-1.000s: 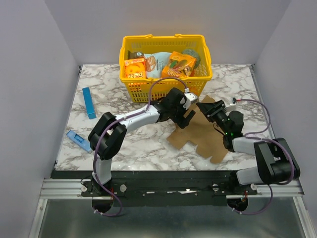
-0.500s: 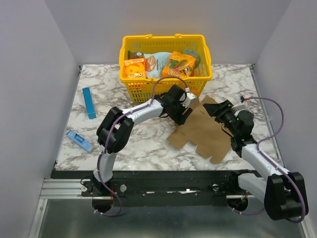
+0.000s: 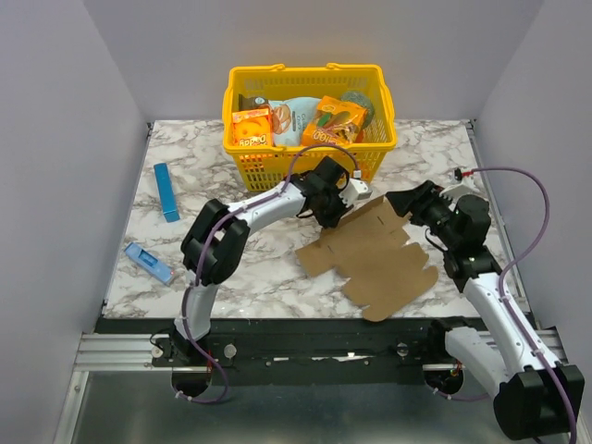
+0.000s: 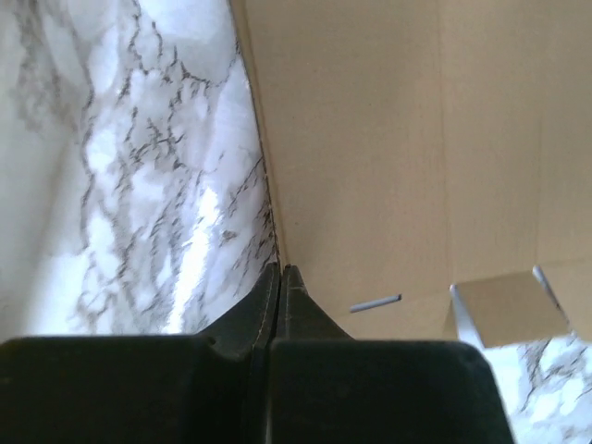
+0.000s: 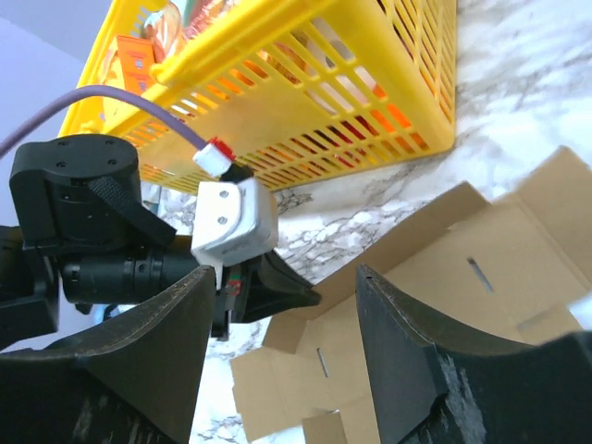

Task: Fold the paper box

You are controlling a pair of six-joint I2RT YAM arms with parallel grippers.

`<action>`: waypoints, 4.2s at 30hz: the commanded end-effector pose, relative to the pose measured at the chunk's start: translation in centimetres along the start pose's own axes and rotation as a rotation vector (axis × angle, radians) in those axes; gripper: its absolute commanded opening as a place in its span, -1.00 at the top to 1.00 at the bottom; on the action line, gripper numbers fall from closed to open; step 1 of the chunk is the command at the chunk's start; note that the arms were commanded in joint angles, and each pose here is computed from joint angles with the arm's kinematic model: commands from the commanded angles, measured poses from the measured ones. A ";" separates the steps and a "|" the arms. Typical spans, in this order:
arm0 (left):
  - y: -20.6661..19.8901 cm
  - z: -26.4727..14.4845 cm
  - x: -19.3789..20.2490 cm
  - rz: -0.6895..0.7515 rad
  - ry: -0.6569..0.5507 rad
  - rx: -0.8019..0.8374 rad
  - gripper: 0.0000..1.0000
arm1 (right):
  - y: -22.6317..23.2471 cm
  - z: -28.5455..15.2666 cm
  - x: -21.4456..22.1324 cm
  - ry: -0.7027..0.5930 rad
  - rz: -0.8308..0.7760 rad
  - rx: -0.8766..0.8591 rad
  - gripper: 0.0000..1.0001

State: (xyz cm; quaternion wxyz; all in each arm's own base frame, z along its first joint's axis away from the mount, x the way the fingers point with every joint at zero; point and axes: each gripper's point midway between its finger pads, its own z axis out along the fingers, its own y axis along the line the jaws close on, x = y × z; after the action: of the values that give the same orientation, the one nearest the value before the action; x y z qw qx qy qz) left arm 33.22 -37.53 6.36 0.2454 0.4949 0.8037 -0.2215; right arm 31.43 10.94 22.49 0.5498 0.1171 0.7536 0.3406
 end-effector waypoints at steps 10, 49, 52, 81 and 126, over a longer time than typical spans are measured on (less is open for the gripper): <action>1.3 -11.8 1.0 0.565 0.014 -0.199 1.00 | 6.2 1.6 -3.3 -0.028 -0.665 -0.391 -0.36; -2.0 -13.3 0.8 0.683 -0.135 -0.228 1.00 | 4.1 5.7 11.2 0.283 -1.255 -0.522 0.06; -1.7 -13.2 0.8 0.685 -0.141 -0.251 1.00 | 3.9 5.8 11.7 0.295 -1.257 -0.521 0.21; 6.8 -17.0 0.2 0.264 -0.259 -0.345 -0.97 | 0.1 6.6 9.4 0.103 -1.476 -0.194 0.99; 14.9 -9.7 4.6 -0.359 -0.637 -0.111 -0.77 | -0.2 5.6 11.3 0.109 -1.672 -0.134 0.99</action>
State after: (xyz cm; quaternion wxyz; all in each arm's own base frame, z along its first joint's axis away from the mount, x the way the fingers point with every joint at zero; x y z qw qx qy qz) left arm 42.26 -21.41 10.15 0.4807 0.2474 0.7628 -0.3546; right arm 32.77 19.01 12.18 0.5739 -0.5315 0.6097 -0.1282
